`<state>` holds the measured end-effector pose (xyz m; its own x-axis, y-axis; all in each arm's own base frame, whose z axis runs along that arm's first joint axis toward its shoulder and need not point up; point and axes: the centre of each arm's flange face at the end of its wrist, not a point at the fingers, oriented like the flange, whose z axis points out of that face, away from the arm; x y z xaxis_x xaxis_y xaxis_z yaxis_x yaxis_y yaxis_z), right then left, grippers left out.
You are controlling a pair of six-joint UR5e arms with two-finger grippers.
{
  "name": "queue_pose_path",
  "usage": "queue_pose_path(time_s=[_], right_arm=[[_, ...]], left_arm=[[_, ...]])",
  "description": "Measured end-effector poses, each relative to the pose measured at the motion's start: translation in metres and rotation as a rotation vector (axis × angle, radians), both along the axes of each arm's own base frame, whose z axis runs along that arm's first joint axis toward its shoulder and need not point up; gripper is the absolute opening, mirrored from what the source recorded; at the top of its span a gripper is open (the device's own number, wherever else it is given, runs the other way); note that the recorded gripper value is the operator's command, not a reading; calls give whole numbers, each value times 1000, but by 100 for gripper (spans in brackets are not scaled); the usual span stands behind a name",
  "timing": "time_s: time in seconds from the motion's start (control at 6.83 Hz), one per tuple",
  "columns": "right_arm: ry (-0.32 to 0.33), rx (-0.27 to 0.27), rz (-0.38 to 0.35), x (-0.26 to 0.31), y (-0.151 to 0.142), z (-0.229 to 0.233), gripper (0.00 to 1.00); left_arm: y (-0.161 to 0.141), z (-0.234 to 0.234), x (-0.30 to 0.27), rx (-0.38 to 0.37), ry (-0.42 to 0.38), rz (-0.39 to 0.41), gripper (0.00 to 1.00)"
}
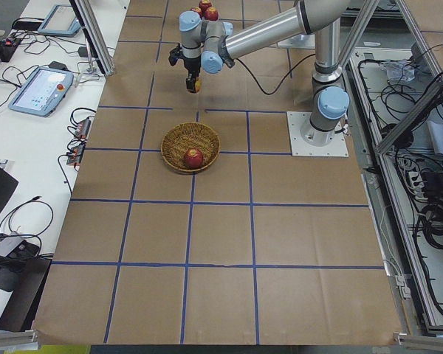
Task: Transfer apple from basket to plate
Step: 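Carry the apple with the left gripper to the table center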
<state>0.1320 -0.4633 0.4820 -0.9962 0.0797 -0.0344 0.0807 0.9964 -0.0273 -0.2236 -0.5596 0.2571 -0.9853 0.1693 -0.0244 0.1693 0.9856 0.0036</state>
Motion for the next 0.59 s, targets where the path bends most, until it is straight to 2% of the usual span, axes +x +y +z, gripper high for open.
queue_pose_path(time_s=[0.15,0.44,0.59], right_arm=[[-1,-1,-1,0,0,0,100],[-2,-4,-2,0,2,2,100],[-1,-3,-2,0,1,2,100]], left_arm=[[-3,-9,-45,0,15,12,57],[-21,-28,-125,-13,27,-37,57],[-25,-37,-145,-14,28,-55,57]])
